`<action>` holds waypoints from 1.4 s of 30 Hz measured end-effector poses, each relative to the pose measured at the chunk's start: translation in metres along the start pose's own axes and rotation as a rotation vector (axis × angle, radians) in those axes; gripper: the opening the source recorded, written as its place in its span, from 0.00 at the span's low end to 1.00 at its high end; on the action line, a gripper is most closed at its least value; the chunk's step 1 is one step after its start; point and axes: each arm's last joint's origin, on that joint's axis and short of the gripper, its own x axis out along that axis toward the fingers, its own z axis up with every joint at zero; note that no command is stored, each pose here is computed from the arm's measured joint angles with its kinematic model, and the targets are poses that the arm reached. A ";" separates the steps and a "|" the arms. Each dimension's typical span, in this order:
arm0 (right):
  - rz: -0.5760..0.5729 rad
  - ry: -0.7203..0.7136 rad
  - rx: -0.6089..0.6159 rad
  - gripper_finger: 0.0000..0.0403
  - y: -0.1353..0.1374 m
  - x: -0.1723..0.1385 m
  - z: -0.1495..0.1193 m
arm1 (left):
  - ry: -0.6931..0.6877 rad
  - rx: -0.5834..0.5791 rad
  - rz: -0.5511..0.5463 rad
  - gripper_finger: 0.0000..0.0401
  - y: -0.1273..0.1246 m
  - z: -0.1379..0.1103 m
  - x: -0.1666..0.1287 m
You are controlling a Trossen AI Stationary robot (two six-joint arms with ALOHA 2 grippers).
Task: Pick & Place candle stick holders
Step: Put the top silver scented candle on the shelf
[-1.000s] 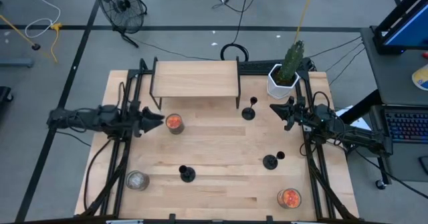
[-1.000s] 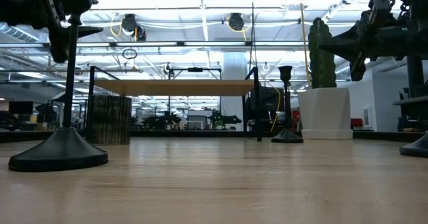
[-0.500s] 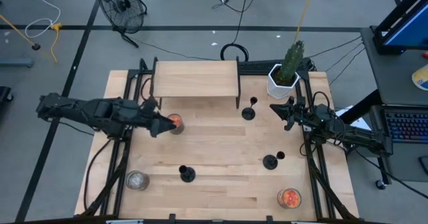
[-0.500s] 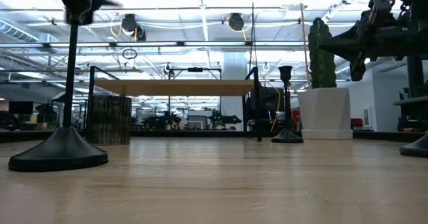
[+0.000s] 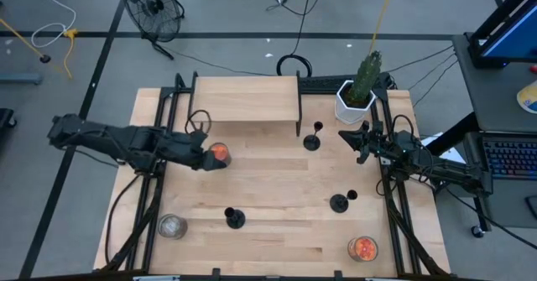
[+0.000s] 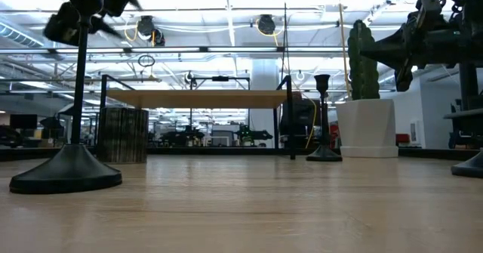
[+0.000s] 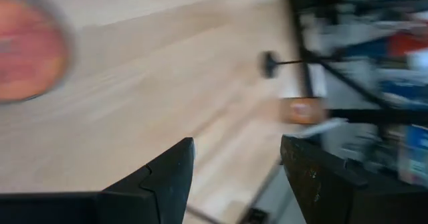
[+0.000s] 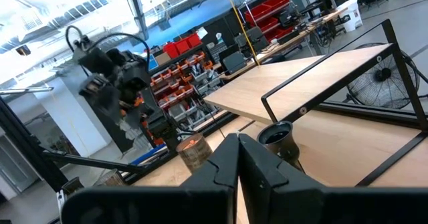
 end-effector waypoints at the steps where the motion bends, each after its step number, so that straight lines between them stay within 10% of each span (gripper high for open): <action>1: 0.000 0.000 0.000 0.01 0.000 0.000 0.000 | -0.006 -0.016 0.061 0.58 -0.001 0.000 -0.001; 11: 0.000 0.000 0.000 0.01 0.000 0.000 0.000 | 0.002 -0.150 0.555 0.58 0.004 0.006 0.007; 42: -0.002 0.002 0.000 0.01 0.000 0.000 0.000 | -0.088 -0.191 0.663 0.58 0.012 0.025 0.026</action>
